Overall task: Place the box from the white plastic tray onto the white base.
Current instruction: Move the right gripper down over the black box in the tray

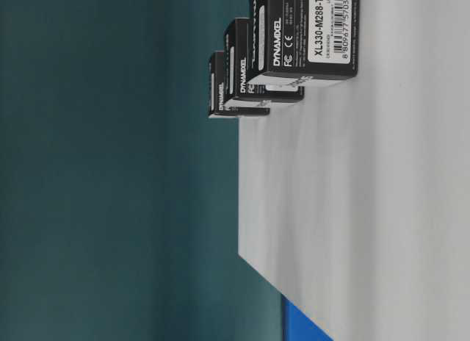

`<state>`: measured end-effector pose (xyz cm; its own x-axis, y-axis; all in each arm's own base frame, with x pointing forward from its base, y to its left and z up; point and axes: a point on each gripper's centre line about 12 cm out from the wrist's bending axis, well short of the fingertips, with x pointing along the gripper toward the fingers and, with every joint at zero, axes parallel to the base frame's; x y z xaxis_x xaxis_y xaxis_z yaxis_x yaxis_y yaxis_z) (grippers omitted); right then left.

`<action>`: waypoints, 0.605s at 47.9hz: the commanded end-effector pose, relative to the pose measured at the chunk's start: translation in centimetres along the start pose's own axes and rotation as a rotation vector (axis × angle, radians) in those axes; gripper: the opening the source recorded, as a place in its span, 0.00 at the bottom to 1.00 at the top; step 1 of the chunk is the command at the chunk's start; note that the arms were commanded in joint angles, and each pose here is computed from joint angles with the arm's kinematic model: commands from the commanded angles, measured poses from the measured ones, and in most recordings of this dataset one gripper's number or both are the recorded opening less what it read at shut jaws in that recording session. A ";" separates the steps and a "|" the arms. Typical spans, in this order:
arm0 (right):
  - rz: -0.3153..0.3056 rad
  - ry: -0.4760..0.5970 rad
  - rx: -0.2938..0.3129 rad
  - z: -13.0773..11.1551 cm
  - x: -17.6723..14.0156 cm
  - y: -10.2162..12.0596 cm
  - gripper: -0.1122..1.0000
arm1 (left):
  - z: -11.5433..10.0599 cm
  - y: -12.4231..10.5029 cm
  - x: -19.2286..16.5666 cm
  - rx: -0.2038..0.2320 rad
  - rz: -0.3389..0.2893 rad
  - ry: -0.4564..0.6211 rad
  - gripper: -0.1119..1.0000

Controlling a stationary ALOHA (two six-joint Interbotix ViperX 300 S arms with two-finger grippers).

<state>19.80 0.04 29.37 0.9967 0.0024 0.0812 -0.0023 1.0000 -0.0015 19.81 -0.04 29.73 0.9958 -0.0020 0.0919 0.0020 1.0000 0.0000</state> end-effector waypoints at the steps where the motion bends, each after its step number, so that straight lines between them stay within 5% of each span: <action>1: -0.004 -0.008 0.029 0.5 0.3 -0.1 0.23 | 1.1 0.0 0.6 -0.002 -0.002 -0.005 0.23; 11: -0.020 0.186 0.213 0.5 0.1 0.0 0.12 | 2.8 -0.4 1.4 -0.003 -0.020 0.063 0.08; 29: 0.011 0.606 0.268 1.7 -1.9 1.3 0.11 | 2.8 -0.8 1.7 -0.006 -0.039 0.170 0.06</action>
<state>18.10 0.91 29.85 0.8928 0.0659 -0.4456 0.0563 0.9651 0.2556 20.94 -0.87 31.70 0.9951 -0.0411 -0.0904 0.0406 0.9991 -0.0076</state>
